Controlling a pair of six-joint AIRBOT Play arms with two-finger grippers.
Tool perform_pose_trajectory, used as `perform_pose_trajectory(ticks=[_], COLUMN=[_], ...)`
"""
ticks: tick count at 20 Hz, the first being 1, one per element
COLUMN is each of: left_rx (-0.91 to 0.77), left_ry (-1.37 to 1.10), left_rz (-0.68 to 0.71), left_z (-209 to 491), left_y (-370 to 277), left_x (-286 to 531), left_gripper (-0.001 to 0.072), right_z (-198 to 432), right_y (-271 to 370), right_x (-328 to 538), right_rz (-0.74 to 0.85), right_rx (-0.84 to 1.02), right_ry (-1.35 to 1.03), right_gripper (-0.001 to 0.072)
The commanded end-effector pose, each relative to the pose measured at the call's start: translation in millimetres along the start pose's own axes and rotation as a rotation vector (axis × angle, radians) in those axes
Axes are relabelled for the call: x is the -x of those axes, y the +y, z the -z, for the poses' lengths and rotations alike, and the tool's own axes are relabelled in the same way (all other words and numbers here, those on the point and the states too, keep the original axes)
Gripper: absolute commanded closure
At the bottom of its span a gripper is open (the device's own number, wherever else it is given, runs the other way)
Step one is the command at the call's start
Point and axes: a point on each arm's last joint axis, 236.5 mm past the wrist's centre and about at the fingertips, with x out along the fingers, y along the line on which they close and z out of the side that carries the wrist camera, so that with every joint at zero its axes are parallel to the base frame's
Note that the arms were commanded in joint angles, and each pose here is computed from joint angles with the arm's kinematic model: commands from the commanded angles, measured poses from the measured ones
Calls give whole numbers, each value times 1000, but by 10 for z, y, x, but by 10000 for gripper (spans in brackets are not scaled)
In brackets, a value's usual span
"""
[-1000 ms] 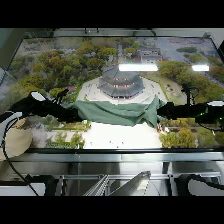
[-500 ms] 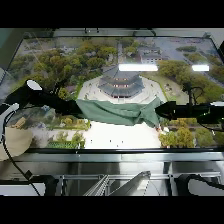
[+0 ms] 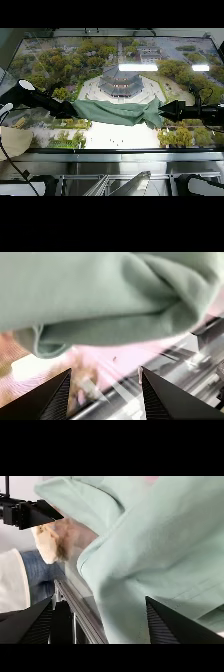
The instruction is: Fold the shirts.
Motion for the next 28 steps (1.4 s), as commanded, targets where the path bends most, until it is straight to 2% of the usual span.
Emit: perform_pose_trajectory(ticks=[1,2,4,10,11,12,14,15,16,17,18,19,20,21,22,23,26,28], left_rx=[13,21,38,45,50,53,52,52,51,50,48,48,48,48,47,48,-14,-99], left_ry=[8,-15,-43,35,26,6,-47,-54,-55,-56,-60,-64,-71,-73,-72,-69,-97,-188], left_rz=[-4,-44,-107,-121,-128,-134,-151,-156,-159,-158,-160,-161,-164,-163,-163,-160,-146,-51], left_z=[97,63,-5,-42,-85,-141,-269,-286,-287,-289,-298,-308,-325,-330,-328,-319,-335,-402], left_y=[-3,65,192,320,367,402,451,464,472,470,474,479,484,481,481,473,311,-125], left_x=[146,178,180,-255,-310,-334,-332,-328,-329,-328,-327,-327,-324,-324,-324,-323,-186,99], left_gripper=[231,231,231,232,259,332,353,353,355,434,529,566,567,651,694,687,686,687], right_z=[-6,-20,-34,20,26,27,36,38,45,47,47,47,46,46,46,47,36,-75], right_y=[9,-7,-26,7,21,32,26,19,20,21,20,20,18,18,18,19,82,428], right_x=[2,-1,-20,-255,-293,-326,-377,-396,-409,-420,-424,-424,-423,-421,-421,-422,-416,-327], right_rz=[-3,4,14,36,36,36,46,50,52,53,54,54,55,54,54,54,27,-104], right_rx=[-4,-4,-1,22,26,29,35,35,37,38,39,39,39,39,41,43,64,108], right_ry=[-2,-8,-13,23,26,27,32,34,37,38,38,38,37,37,37,38,33,-23], right_gripper=[108,144,143,143,143,144,145,173,344,416,416,437,540,583,639,686,687,687])
